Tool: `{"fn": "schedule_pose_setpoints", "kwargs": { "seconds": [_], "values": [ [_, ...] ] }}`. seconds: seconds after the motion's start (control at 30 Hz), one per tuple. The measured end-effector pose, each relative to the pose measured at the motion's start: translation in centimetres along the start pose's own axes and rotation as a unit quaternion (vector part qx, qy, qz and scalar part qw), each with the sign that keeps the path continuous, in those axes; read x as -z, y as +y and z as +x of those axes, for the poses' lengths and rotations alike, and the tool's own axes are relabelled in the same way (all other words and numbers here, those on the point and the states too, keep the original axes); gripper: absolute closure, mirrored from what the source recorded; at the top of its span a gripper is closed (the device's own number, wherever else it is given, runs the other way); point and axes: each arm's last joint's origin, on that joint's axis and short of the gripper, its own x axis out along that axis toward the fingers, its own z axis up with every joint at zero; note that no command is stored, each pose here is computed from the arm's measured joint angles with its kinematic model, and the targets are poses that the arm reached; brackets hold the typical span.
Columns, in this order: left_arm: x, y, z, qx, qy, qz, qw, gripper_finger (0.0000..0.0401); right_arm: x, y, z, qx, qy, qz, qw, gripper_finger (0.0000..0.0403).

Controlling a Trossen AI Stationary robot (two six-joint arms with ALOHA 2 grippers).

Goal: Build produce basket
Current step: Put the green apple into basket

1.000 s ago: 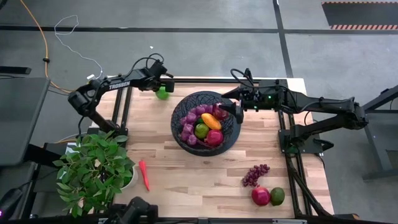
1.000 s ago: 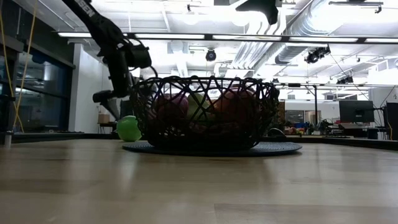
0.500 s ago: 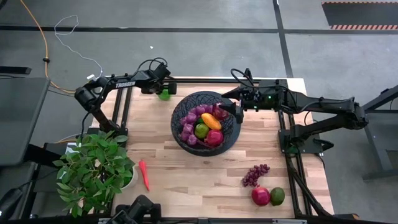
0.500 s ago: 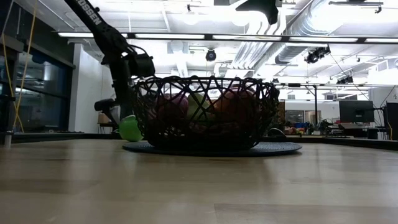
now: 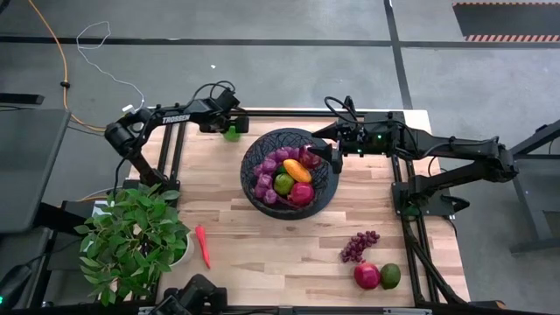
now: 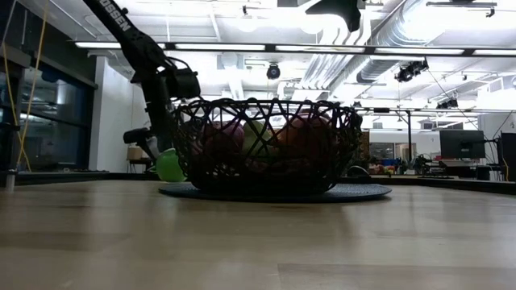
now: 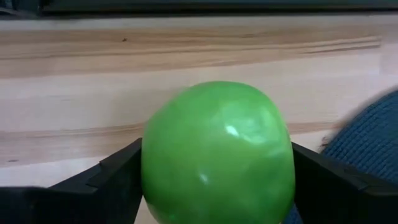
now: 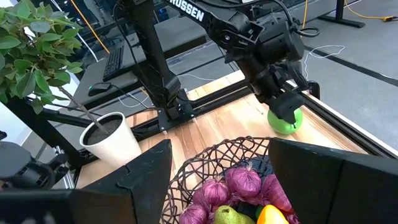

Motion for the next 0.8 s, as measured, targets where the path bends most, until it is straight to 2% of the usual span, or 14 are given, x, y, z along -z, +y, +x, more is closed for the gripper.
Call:
{"fn": "schedule_pose_setpoints", "kwargs": {
  "seconds": [0.1, 0.2, 0.3, 0.4, 0.57, 0.67, 0.8],
  "values": [
    [-0.4, -0.3, -1.3, 0.028, -0.009, 0.004, 1.000, 0.0085, 0.0, 0.0, 0.0, 0.000, 0.000, 0.000, 1.000, 0.0156],
    [-1.3, -0.8, -4.0, 0.071, -0.048, 0.022, 0.996, 0.0084, 0.0, 0.0, 0.0, 0.000, 0.000, 0.000, 1.000, 0.0156],
    [-2.0, -1.5, -7.9, 0.144, -0.113, 0.062, 0.981, 0.0084, 0.0, 0.0, 0.0, 0.002, 0.000, 0.014, 1.000, 0.0156],
    [-2.0, -2.2, -12.7, 0.249, -0.192, 0.116, 0.942, 0.0084, 0.0, 0.0, 0.0, 0.007, -0.003, 0.036, 0.999, 0.0156],
    [0.9, -3.3, -19.9, 0.371, -0.290, 0.208, 0.857, 0.0084, 0.0, -0.1, 0.0, 0.008, -0.003, 0.037, 0.999, 0.0156],
    [3.4, -3.6, -23.2, 0.434, -0.313, 0.261, 0.803, 0.0084, 0.0, -0.1, 0.0, 0.008, -0.003, 0.039, 0.999, 0.0156],
    [6.7, -4.2, -26.0, 0.496, -0.315, 0.296, 0.753, 0.0084, 0.0, -0.1, 0.0, 0.008, -0.003, 0.045, 0.999, 0.0156]
  ]
}}
